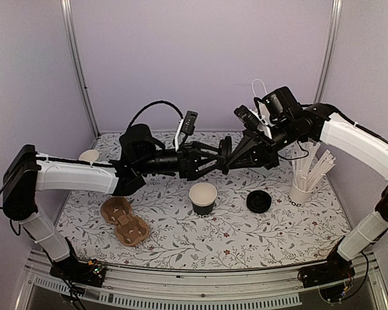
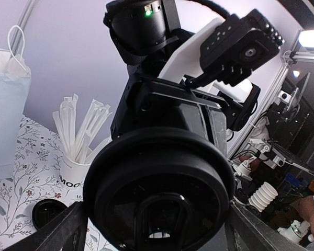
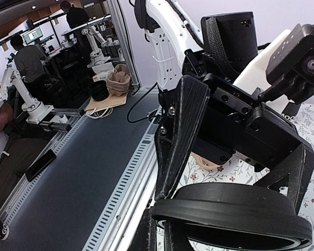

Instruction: Pack the takeout coffee

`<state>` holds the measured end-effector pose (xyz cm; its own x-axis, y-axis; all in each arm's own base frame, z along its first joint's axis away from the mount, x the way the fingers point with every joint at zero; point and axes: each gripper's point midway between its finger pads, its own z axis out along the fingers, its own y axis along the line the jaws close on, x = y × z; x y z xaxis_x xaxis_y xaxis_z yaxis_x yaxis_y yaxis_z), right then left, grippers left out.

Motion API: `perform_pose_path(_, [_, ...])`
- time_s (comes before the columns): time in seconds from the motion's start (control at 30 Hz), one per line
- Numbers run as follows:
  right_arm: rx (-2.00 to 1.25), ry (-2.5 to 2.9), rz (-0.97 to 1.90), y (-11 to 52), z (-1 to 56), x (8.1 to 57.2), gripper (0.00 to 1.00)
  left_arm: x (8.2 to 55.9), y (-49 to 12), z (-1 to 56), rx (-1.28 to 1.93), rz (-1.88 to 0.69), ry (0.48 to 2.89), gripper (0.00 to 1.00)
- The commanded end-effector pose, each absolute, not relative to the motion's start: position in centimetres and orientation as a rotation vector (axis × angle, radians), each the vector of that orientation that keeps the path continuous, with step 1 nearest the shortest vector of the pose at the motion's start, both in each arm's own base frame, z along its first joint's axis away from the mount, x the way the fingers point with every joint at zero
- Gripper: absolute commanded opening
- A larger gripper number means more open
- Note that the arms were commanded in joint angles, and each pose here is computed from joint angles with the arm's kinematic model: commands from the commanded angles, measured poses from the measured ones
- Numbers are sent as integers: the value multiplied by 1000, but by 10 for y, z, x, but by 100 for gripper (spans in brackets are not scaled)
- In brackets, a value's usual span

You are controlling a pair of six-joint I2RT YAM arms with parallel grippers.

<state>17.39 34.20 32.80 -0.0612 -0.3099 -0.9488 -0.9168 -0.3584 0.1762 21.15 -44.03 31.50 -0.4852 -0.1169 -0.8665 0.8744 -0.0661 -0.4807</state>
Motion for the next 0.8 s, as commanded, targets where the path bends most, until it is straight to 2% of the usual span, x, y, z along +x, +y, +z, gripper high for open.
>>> perform_pose_path(0.0, [-1680,1322,1409,348,324,181,0,201,-445,327,907,-1674,1379,93])
perform_pose_path(0.2, [-1681,1334,1397,350,321,182,1,204,-445,325,902,-1670,1391,83])
perform_pose_path(0.33, [-1681,1349,1373,350,319,185,5,207,-442,324,887,-1670,1405,76])
perform_pose_path(0.5, [-1679,1405,1279,348,315,193,23,224,-421,327,821,-1604,1476,72])
perform_pose_path(0.7, [-1650,1473,1003,339,294,216,47,257,-371,330,701,-1307,1657,73])
perform_pose_path(0.77, [-1642,1531,911,338,276,227,50,268,-353,328,653,-1196,1738,73])
